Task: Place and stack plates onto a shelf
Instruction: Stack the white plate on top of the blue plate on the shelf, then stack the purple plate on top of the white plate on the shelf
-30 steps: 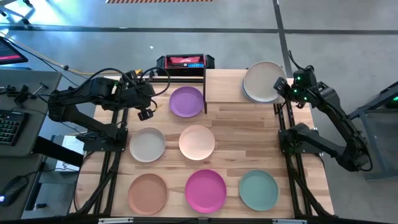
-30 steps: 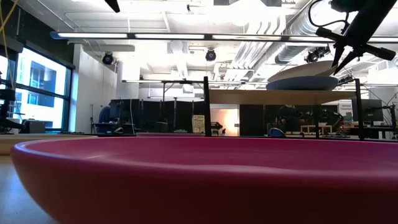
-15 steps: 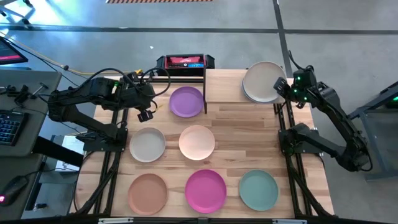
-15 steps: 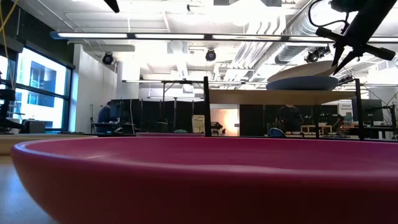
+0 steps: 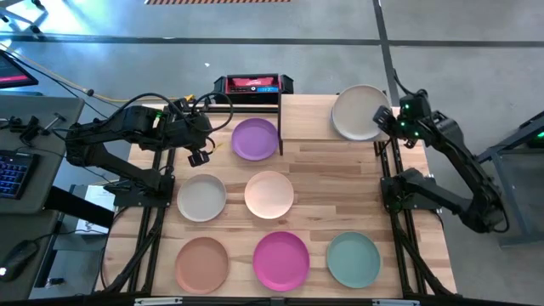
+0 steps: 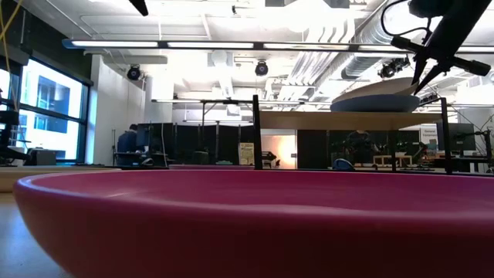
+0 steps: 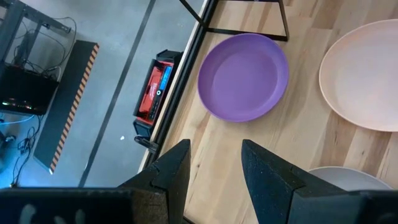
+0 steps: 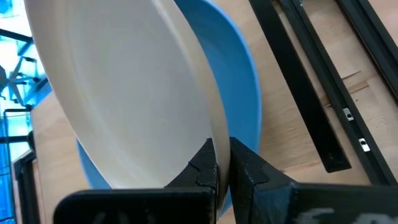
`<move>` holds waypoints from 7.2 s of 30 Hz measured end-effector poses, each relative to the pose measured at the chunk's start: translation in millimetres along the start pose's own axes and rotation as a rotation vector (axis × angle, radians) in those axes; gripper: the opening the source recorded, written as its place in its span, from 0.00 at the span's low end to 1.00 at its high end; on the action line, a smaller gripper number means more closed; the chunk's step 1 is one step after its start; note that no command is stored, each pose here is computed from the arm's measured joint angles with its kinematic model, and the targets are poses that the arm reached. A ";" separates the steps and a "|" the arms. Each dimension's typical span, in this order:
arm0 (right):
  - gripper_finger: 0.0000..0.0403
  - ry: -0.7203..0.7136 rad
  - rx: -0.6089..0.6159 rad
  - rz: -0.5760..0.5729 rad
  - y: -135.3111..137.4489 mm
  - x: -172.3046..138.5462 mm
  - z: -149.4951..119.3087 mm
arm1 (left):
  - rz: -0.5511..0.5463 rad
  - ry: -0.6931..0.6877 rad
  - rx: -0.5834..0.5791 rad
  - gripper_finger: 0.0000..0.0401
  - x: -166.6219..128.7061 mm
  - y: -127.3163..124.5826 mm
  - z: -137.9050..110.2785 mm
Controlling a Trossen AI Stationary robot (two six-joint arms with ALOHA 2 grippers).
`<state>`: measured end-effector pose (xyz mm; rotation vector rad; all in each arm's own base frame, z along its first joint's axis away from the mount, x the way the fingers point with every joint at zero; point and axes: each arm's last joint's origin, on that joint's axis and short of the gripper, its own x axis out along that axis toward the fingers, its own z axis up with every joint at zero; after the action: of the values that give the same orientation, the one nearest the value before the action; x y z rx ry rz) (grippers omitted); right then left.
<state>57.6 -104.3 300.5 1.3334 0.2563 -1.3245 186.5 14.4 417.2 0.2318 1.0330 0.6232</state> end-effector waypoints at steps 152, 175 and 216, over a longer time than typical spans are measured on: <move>0.42 0.523 -0.547 0.497 43.5 -31.5 -100.6 | -0.251 0.235 0.306 0.33 142.1 -40.6 34.2; 0.42 0.545 -0.568 0.417 52.0 -17.3 -112.3 | -0.365 0.189 0.479 0.33 224.6 -66.2 -19.8; 0.42 0.547 -0.567 0.417 52.2 -17.0 -112.6 | -0.230 0.210 0.624 0.31 297.1 -97.8 -49.6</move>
<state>151.6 -21.6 305.6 1.1454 0.6373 -0.4630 287.2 103.7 130.6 0.5914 1.4180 0.1012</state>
